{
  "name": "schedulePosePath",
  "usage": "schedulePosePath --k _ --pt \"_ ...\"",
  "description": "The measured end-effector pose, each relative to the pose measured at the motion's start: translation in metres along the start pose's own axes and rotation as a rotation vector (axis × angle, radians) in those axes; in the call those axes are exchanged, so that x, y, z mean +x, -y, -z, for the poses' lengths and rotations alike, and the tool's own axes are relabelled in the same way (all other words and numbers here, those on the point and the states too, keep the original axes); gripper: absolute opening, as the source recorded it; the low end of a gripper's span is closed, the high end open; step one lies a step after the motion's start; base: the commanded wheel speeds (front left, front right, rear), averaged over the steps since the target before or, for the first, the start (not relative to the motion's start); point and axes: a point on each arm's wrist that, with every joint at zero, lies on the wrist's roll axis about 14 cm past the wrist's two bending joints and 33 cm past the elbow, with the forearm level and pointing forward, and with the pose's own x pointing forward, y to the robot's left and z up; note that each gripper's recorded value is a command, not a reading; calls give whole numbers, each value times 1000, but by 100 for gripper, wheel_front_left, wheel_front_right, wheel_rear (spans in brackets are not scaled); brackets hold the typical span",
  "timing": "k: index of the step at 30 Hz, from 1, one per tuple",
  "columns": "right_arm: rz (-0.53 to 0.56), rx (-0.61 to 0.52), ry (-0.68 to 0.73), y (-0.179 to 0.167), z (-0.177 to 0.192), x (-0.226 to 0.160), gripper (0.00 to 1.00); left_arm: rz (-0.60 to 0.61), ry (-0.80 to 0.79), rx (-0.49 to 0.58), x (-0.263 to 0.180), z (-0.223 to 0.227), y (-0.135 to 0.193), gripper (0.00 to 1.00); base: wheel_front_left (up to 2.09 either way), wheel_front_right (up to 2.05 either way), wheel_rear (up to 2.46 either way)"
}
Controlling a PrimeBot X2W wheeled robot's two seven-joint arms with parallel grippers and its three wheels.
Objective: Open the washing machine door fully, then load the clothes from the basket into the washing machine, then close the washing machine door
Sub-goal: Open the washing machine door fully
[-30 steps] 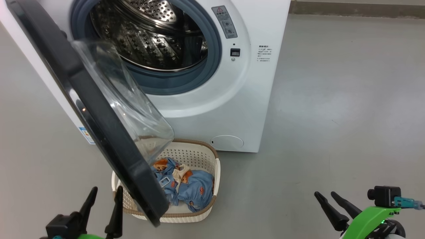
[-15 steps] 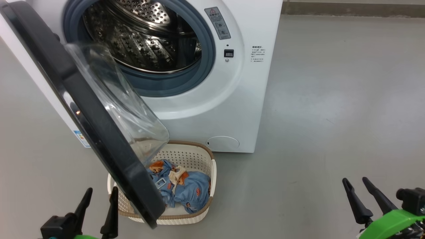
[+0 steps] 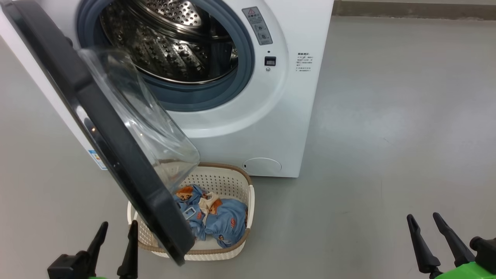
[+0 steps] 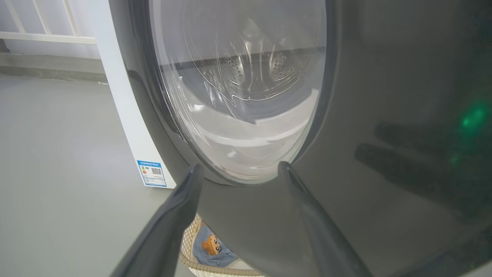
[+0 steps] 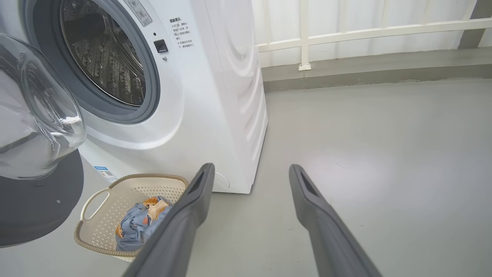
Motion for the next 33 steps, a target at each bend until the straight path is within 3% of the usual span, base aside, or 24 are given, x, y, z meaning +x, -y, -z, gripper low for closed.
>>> schedulePosePath --k 15,16,17,22,27,33 --pt "5 -31 -20 -3 9 -6 100 -12 -2 -4 -1 1 -3 100 0 0 0" --pt "4 -31 -19 -3 9 -6 100 -17 0 -6 -1 0 -4 35 0 0 0" --pt "4 -31 -18 -3 8 -6 100 -21 2 -8 -1 0 -5 0 0 0 0" --pt "-3 -38 -11 -5 6 -5 100 -103 79 -28 -4 -22 -27 0 0 0 0" --pt "-10 -38 -22 -8 10 -9 100 -186 267 -40 -7 -79 -50 0 0 0 0" --pt "-20 -38 -16 -11 8 -6 100 -137 547 -15 -16 -166 -30 0 0 0 0"
